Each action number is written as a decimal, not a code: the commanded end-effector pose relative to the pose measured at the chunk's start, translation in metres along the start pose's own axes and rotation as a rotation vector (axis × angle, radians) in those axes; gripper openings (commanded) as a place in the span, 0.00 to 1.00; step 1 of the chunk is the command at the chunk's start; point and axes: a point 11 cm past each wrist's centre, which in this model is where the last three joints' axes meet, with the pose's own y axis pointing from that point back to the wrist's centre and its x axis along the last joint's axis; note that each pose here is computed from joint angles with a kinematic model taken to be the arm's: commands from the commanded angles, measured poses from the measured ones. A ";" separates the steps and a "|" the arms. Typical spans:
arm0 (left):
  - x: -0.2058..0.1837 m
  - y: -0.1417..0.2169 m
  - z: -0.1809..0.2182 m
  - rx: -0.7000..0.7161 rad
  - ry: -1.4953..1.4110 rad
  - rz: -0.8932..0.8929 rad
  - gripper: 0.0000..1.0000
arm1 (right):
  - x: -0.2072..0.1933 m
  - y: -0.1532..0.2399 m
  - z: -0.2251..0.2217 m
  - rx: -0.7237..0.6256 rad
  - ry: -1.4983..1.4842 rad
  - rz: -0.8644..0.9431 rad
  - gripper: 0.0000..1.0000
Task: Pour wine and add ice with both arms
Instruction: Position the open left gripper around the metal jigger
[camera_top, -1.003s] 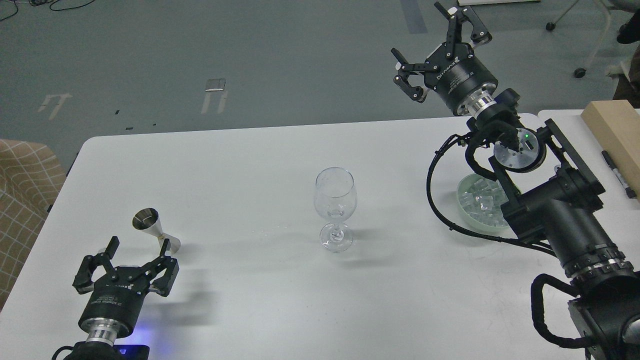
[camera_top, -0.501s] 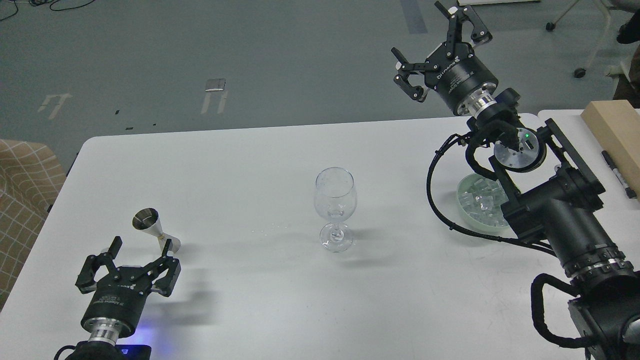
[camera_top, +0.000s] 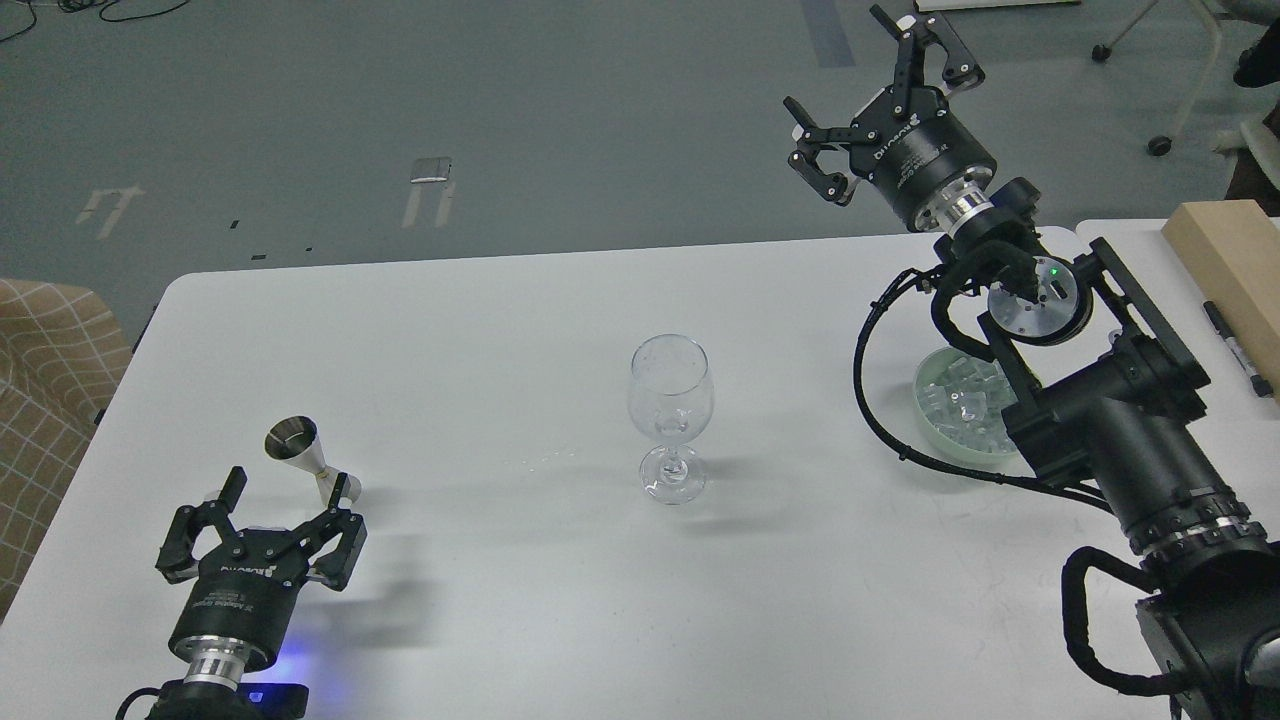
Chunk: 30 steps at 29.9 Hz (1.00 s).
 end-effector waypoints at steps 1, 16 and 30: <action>0.003 0.000 0.000 0.001 0.003 0.012 0.98 | 0.000 0.000 0.000 0.000 0.000 0.000 1.00; 0.005 -0.007 -0.001 0.005 0.014 0.037 0.97 | 0.000 0.000 0.001 -0.002 0.001 0.001 1.00; 0.006 -0.010 -0.001 0.004 0.043 0.055 0.96 | 0.001 0.000 0.001 -0.002 0.001 0.002 1.00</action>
